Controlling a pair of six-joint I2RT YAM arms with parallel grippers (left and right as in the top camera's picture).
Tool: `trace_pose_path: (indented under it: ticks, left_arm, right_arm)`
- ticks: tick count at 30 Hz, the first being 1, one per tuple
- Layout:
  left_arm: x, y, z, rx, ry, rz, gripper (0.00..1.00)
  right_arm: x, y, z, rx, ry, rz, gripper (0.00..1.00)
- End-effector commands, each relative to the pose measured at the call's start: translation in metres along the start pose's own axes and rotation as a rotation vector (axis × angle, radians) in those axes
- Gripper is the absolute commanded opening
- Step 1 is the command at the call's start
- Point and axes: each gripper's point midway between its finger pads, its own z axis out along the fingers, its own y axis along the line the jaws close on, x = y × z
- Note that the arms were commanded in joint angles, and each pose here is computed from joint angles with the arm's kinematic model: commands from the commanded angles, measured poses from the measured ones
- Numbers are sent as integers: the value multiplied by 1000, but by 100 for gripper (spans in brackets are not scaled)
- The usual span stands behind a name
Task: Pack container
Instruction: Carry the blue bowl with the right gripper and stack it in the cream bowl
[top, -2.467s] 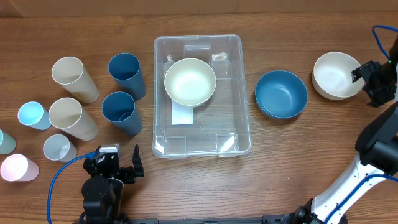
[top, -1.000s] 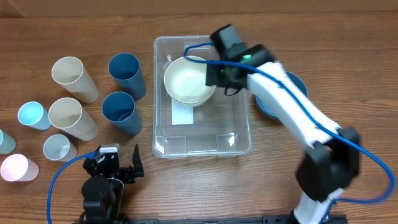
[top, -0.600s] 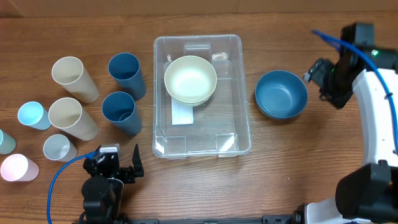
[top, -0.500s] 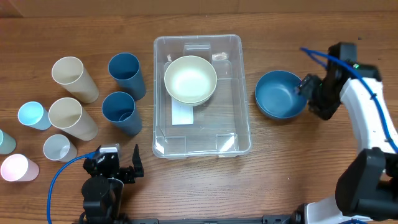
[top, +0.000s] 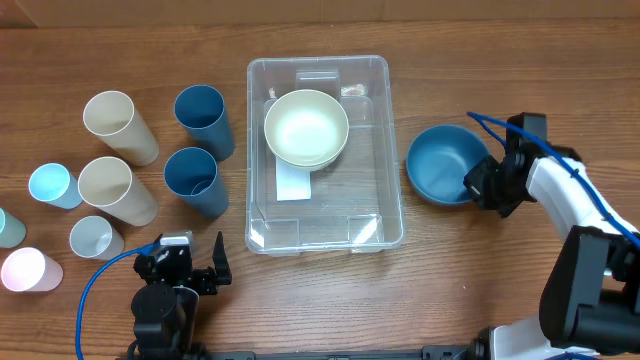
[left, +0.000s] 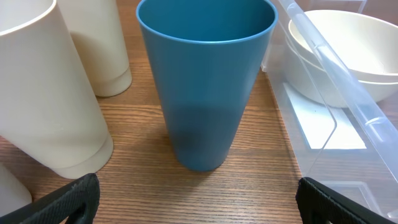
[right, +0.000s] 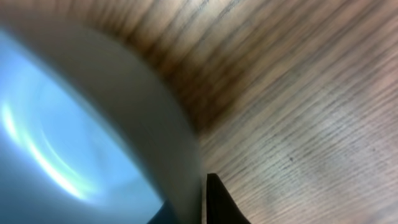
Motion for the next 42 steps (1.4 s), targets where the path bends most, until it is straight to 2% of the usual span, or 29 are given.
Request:
trace_pose_path:
  ticks: [1,3,5,7,9,10,12,16,18,19,20,21,23,26,28,30,32,35,38,42]
  left_arm:
    - [-1,-1,0,10,-10,17,100]
    - [-1,-1,0,10,-10,17,100]
    - [-1,-1,0,10,-10,17,100]
    - [-1,-1,0,10,-10,17,100]
    - [-1,-1,0,10,-10,17,100]
    - [-1,-1,0,10,-10,17,100]
    - [-1,-1,0,10,-10,17,100]
    - [-1,-1,0,10,-10,17,100]
    - [-1,-1,0,10,-10,17,100]
    - [-1,-1,0,10,-10,17,100]
    - [-1,-1,0,10,-10,17,100]
    - [-1,-1,0,10,-10,17,100]
    - [-1,-1,0,10,-10,17,100]
    - [-1,-1,0,10,-10,17,100]
    - [-1,-1,0,10,-10,17,100]
    - [-1,-1,0,10,-10,17,100]
    - [-1,-1,0,10,-10,17,100]
    - [-1,-1,0,10,-10,17,100]
    - [-1,-1,0,10,-10,17,100]
    - [-10,-5,0,33,-47,12,100]
  right_arm:
    - [-34,49,-88,-146,-188,-47,4]
    - [-32,84,-158,-255,-292,-115,4]
    - [-9,120,-210,-355,-357,-232,4]
    - [30,155,-229,-431,-351,-357,4]
    - [80,191,-211,-440,-300,-506,4]
    - [91,200,-201,-426,-288,-541,4]
    - [125,234,-149,-371,-239,-647,4]
    - [130,264,-52,-277,-195,-682,4]
    - [126,272,-35,-289,-191,-676,4]
    - [126,274,-35,-299,-191,-676,16]
    - [126,277,-43,-315,-201,-677,37]
    - [126,279,-54,-330,-213,-689,48]
    - [124,282,-99,-387,-257,-698,56]
    - [102,261,-174,-430,-369,-634,73]
    - [72,227,-217,-433,-438,-549,79]
    - [38,188,-240,-399,-481,-443,85]
    - [-15,124,-247,-285,-505,-261,90]
    - [-55,62,-236,-160,-481,-86,99]
    - [-69,35,-228,-112,-448,-7,100]
    - [-69,31,-226,-105,-434,3,100]
